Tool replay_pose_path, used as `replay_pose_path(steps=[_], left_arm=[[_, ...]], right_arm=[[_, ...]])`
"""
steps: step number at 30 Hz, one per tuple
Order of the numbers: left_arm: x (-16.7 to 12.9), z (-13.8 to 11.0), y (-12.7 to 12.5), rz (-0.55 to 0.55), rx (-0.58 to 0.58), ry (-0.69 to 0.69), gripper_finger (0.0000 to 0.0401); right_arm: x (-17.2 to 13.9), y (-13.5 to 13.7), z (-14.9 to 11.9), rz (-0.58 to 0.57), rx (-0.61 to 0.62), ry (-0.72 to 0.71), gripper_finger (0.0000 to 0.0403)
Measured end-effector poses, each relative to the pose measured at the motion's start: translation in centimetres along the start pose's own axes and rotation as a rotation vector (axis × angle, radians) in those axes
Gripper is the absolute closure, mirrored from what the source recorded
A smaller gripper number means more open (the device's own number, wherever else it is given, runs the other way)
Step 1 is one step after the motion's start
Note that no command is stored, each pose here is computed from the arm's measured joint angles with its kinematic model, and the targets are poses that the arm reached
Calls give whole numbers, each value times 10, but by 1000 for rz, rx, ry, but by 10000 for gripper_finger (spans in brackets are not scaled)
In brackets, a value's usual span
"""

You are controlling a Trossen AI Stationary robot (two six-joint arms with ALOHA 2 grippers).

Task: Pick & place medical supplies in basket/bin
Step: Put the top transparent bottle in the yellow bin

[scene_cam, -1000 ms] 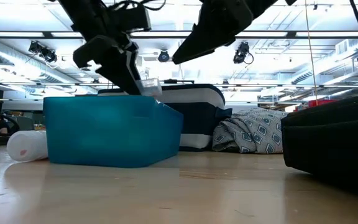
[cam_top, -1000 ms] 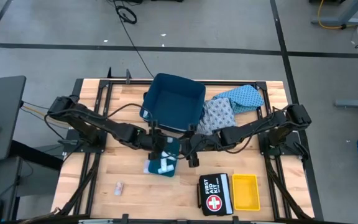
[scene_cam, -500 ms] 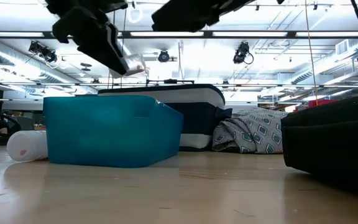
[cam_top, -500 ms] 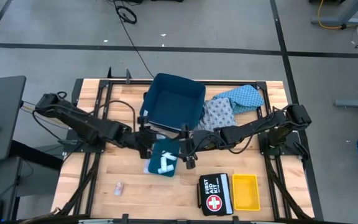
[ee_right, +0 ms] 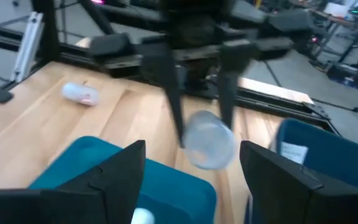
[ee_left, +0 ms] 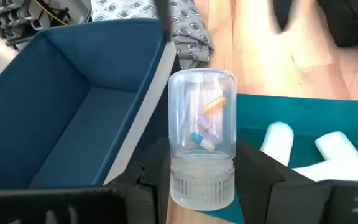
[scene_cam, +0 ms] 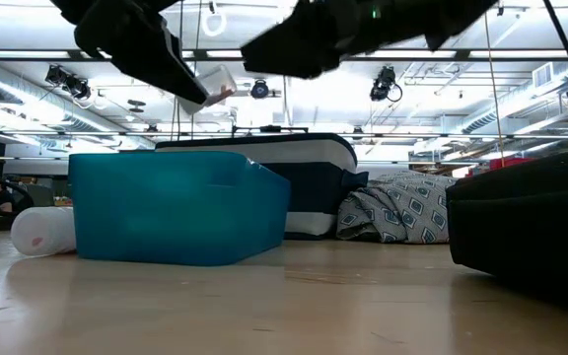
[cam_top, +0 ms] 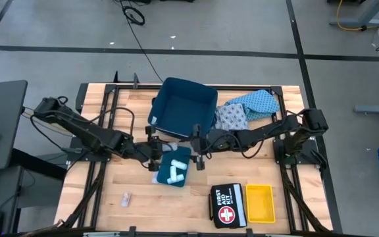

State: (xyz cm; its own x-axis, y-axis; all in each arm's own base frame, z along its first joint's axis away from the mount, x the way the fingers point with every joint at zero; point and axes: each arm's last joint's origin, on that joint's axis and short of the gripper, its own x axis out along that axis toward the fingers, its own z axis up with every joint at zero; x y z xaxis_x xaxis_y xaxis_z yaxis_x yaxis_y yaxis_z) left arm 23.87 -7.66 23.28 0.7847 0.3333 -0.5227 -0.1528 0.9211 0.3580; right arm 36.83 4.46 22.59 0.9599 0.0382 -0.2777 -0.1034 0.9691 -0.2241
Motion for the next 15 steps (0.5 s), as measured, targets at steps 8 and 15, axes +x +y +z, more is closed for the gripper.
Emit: replay_pose_path(steps=[8, 15], left_arm=[[2, 6, 3, -9, -18, -47, 275], [14, 9, 9, -9, -39, -60, 275]], right_arm=[[-1, -10, -11, -8, 18, 5, 131], [-1, -11, -11, -7, 0, 1, 131]])
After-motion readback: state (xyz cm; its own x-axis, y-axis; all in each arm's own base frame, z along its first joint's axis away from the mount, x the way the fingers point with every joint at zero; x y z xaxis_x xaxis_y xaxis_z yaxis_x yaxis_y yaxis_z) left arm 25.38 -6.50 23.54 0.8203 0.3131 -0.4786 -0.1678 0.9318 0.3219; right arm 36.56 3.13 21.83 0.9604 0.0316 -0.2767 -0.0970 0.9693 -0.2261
